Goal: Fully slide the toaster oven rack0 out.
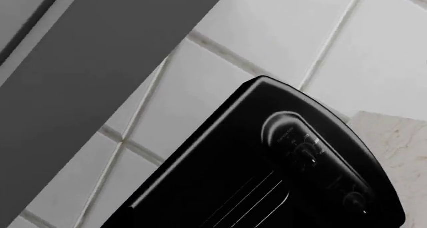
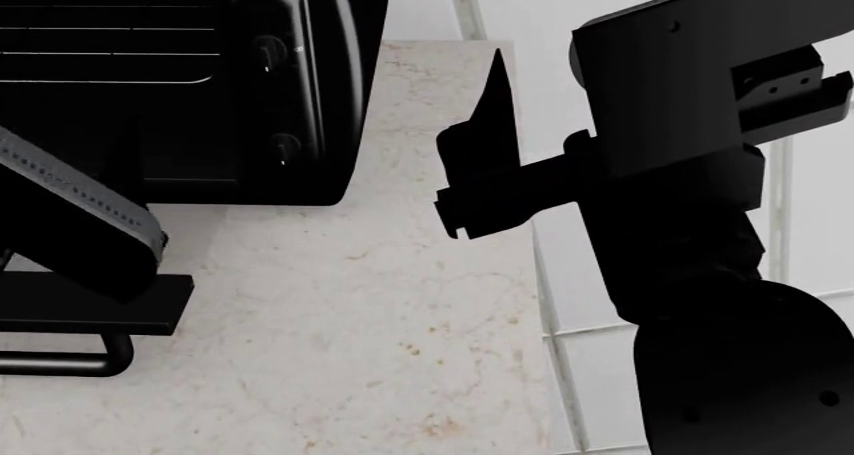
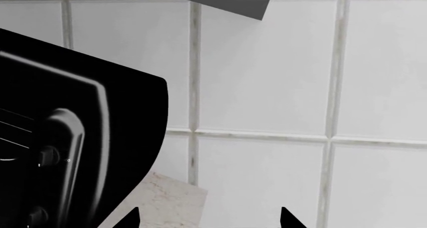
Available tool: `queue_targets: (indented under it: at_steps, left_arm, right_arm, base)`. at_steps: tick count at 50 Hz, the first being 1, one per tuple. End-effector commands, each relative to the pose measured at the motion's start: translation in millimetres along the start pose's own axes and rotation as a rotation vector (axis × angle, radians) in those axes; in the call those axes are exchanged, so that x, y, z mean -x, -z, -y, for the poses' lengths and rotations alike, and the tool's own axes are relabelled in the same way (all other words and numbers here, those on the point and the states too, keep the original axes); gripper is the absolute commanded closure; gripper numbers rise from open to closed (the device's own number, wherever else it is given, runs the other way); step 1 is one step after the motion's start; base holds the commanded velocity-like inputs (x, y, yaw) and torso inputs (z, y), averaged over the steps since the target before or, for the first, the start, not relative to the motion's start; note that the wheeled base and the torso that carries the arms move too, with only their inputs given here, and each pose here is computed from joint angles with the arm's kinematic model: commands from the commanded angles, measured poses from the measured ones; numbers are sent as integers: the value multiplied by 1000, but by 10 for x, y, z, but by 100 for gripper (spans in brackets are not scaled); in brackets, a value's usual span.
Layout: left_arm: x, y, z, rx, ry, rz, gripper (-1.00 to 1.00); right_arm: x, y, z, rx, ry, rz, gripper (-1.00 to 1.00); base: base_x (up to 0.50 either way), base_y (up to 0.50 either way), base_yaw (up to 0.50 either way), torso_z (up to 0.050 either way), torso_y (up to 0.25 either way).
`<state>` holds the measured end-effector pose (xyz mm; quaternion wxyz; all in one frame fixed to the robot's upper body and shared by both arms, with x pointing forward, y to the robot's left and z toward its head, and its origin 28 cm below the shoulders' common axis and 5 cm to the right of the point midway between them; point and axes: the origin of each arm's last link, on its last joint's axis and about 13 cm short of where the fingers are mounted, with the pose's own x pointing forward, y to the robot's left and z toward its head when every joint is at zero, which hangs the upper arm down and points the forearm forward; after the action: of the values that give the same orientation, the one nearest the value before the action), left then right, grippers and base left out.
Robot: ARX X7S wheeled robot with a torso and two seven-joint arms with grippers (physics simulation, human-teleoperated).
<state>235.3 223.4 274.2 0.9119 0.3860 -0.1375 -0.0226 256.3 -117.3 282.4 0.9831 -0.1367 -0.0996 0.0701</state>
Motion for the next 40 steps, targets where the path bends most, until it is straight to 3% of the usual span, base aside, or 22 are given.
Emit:
queue_targets:
  at_steps: [1, 25, 32, 34, 40]
  left_arm:
    - [-115, -3, 47, -198, 27, -15, -100]
    - [-613, 220, 217, -328, 78, -118, -100]
    - [-727, 299, 253, -320, 89, -144, -100]
    - [-792, 352, 275, -365, 76, -150, -100]
    - [-927, 429, 313, -343, 91, -181, -100]
  right_arm:
    - [10, -12, 1, 9, 5, 1, -100]
    - [20, -7, 11, 14, 17, -2, -100]
    - [28, 1, 15, 14, 19, -2, -100]
    - [30, -8, 20, 13, 20, -3, -100]
    - [37, -11, 17, 16, 18, -1, -100]
  base:
    - [0, 0, 0, 0, 0]
    - [0, 0, 0, 0, 0]
    - [0, 0, 0, 0, 0]
    - [0, 0, 0, 0, 0]
    - [0, 0, 0, 0, 0]
